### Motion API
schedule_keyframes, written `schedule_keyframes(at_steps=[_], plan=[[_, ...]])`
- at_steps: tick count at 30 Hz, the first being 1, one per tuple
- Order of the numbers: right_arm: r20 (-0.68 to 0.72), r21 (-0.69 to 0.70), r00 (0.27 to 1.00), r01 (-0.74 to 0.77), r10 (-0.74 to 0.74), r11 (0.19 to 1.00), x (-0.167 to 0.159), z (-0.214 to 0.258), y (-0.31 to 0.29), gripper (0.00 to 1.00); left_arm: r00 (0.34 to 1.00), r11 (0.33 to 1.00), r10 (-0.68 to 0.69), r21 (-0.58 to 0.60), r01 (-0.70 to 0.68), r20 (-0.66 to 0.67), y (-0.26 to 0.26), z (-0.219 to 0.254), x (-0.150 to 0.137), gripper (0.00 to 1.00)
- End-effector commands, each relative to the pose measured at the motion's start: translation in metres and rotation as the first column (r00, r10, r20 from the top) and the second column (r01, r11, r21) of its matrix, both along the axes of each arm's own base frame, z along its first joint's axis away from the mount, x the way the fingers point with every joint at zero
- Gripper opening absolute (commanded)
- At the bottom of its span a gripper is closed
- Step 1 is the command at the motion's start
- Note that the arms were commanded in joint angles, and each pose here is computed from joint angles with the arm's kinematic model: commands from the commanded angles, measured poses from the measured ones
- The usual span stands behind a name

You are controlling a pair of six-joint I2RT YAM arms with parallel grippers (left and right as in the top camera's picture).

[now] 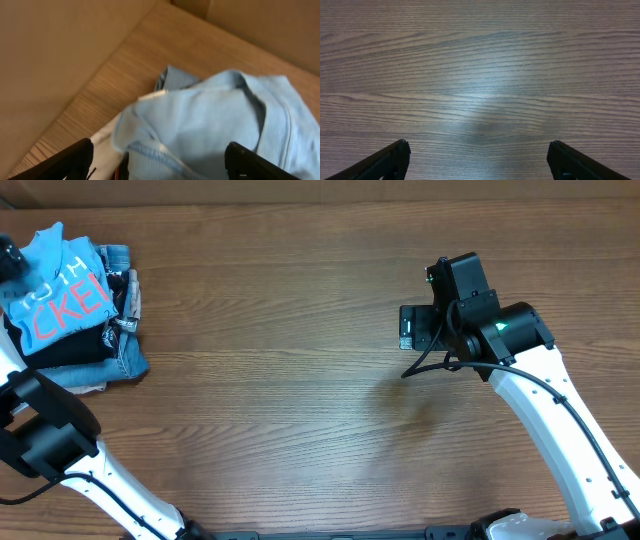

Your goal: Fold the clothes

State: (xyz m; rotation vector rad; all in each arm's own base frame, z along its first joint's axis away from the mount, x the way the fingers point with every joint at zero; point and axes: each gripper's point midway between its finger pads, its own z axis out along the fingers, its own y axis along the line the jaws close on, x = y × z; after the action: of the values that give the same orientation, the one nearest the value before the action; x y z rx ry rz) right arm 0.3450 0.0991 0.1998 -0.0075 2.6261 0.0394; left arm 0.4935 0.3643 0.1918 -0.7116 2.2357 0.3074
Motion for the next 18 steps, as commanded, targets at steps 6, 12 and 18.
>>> schedule_keyframes(at_steps=[6,12,18], plan=[[0.041,0.021,0.999,0.008,-0.008,1.000,0.003,0.014,-0.001,0.92,1.000,1.000,0.016,-0.021,-0.016,-0.007,-0.007,0.011,-0.005,0.87],[0.043,0.022,0.999,0.008,-0.009,1.000,0.003,0.014,-0.001,0.92,0.991,0.992,-0.110,-0.066,0.105,-0.073,-0.033,0.013,-0.016,0.84],[0.039,0.021,0.999,0.008,-0.009,1.000,0.003,0.014,-0.001,0.92,0.979,0.973,-0.203,-0.111,0.201,-0.012,-0.050,0.012,-0.002,0.73]])
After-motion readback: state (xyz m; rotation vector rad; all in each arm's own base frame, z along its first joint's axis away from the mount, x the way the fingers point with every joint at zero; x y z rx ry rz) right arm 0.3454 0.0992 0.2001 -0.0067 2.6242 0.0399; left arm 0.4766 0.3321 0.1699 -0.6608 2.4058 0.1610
